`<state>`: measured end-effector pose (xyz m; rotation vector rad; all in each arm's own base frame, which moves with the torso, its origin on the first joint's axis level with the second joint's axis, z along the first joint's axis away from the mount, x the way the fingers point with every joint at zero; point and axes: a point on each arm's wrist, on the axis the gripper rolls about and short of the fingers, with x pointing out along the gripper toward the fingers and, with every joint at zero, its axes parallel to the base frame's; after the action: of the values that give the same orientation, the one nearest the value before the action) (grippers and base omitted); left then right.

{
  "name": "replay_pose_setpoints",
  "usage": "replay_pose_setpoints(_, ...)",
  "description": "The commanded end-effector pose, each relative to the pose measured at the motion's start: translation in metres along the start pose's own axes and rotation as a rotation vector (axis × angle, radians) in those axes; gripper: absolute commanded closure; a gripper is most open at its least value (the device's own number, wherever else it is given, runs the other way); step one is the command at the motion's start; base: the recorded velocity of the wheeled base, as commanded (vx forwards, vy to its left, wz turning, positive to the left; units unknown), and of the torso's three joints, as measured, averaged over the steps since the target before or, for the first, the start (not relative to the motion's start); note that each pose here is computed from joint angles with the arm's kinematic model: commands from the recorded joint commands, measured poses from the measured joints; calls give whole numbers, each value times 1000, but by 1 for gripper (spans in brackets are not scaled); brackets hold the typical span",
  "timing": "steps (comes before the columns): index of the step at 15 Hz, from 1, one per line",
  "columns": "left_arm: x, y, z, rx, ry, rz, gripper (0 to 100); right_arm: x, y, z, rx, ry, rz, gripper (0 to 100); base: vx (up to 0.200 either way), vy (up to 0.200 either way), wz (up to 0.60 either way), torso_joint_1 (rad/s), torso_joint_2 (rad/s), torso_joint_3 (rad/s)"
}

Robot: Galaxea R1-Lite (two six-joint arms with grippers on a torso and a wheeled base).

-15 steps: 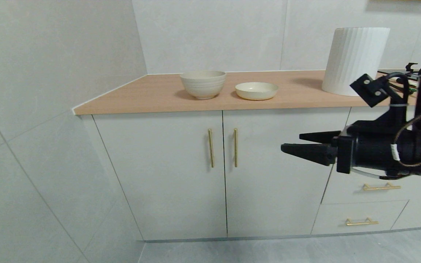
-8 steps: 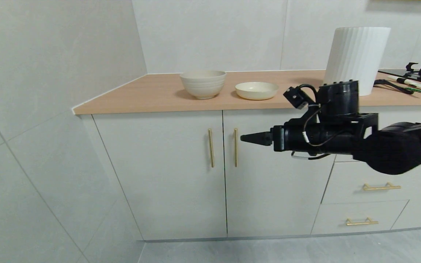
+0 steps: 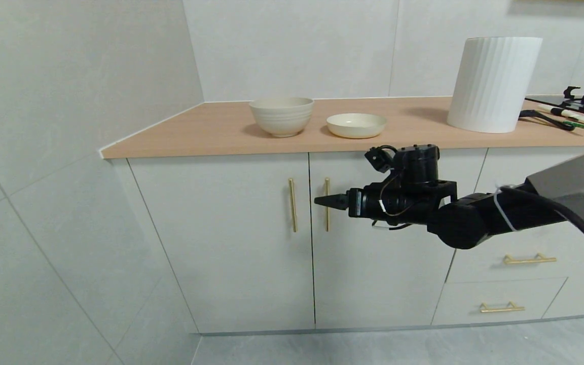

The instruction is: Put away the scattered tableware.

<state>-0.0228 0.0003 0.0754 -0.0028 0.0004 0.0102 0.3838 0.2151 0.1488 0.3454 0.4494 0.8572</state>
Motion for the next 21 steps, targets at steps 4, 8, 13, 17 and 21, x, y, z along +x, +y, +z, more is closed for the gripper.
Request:
replay_pose_setpoints(4, 0, 0, 0, 0, 1, 1, 0, 28, -20, -16, 26, -50, 20, 0, 0, 0, 0, 0, 0, 0)
replay_pose_setpoints(8, 0, 0, 0, 0, 1, 1, 0, 34, -22, -17, 23, -68, 24, 0, 0, 0, 0, 0, 0, 0)
replay_pose_setpoints(13, 0, 0, 0, 0, 1, 1, 0, 51, -28, -23, 21, -118, -28, 0, 0, 0, 0, 0, 0, 0)
replay_pose_setpoints(17, 0, 0, 0, 0, 1, 1, 0, 57, -16, -29, 60, -126, 8, 0, 0, 0, 0, 0, 0, 0)
replay_pose_setpoints(21, 0, 0, 0, 0, 3, 1, 0, 62, -15, -34, 62, -129, 20, 0, 0, 0, 0, 0, 0, 0)
